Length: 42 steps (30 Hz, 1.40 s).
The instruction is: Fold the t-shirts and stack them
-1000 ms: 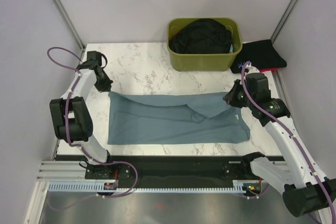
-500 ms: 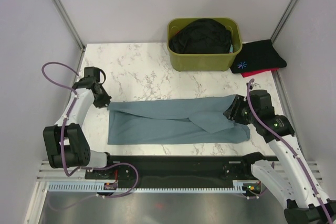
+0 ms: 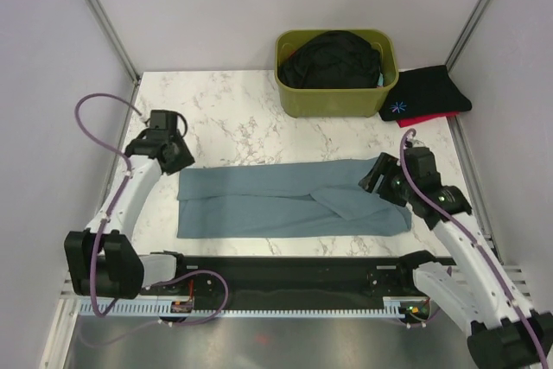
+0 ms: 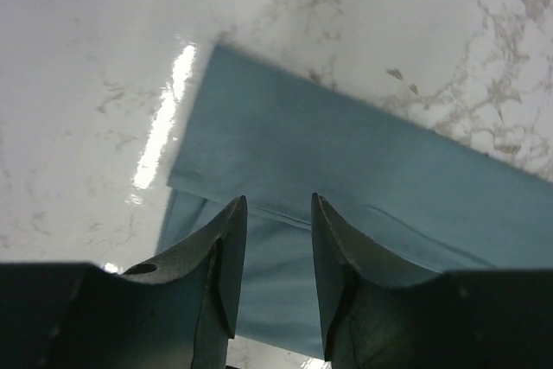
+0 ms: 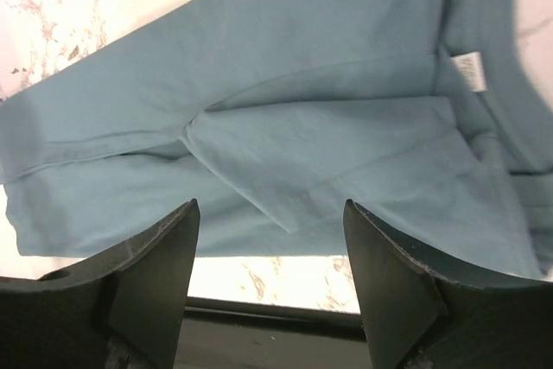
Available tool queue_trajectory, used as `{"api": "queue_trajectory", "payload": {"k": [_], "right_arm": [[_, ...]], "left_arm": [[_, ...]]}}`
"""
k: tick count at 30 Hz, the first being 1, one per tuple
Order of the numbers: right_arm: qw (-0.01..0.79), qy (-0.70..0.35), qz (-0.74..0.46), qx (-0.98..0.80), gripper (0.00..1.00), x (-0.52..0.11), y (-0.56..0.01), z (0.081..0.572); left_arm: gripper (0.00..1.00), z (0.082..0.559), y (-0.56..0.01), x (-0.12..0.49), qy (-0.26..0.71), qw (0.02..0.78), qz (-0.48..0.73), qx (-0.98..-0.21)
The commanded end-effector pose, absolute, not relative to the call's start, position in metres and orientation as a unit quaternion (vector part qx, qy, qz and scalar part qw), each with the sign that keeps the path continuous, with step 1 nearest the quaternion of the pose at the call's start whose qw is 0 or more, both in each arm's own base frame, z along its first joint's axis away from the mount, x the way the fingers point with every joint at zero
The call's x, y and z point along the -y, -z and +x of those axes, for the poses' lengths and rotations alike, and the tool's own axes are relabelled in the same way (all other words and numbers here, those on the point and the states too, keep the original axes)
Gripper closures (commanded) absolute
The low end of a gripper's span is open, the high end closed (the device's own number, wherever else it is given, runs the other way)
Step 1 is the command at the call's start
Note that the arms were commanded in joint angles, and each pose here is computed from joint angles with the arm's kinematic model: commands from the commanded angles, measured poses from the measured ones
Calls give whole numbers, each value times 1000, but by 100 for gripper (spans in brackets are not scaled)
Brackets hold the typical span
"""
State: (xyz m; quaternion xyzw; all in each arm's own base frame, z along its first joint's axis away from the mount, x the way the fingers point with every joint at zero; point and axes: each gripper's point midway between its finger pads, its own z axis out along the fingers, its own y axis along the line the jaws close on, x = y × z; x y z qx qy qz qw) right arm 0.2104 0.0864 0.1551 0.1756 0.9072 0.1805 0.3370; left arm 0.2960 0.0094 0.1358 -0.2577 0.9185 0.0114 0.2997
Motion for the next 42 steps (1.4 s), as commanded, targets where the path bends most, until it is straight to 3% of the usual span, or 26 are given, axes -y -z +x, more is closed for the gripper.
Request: {"api": "queue_trajectory", "payload": {"k": [1,8,14,21,22,26,31,38,42], "right_arm": [[321,-235,186,-898,25,-116,-140,241],[258,-141,173,-940,24,-133,-62,290],[205,-109,109,-967,25,-191,-4,309],[190,-143,62,-969,26,-272,3,352],[176,-136,51,-974,27,-282,19,356],[185,-227,-26,-956,27,-382,-13,393],[187,-292,-84,-934,27,-465,-20,415],[228,-357,-39,-905,22,-490,-12,471],[273,-382,31,-882,22,-470,-13,525]], "left_arm": [[57,309,-129,27,-4,304,-228,-925],[58,304,-59,82,3,239,-175,-955],[60,290,-13,93,0,186,-138,-973],[61,254,9,113,54,154,-123,-979],[61,244,10,115,65,148,-121,-979],[61,218,0,134,133,141,-125,-973],[61,192,-20,153,214,141,-128,-958],[61,171,-42,179,295,141,-136,-935],[61,156,-50,195,324,122,-123,-930]]}}
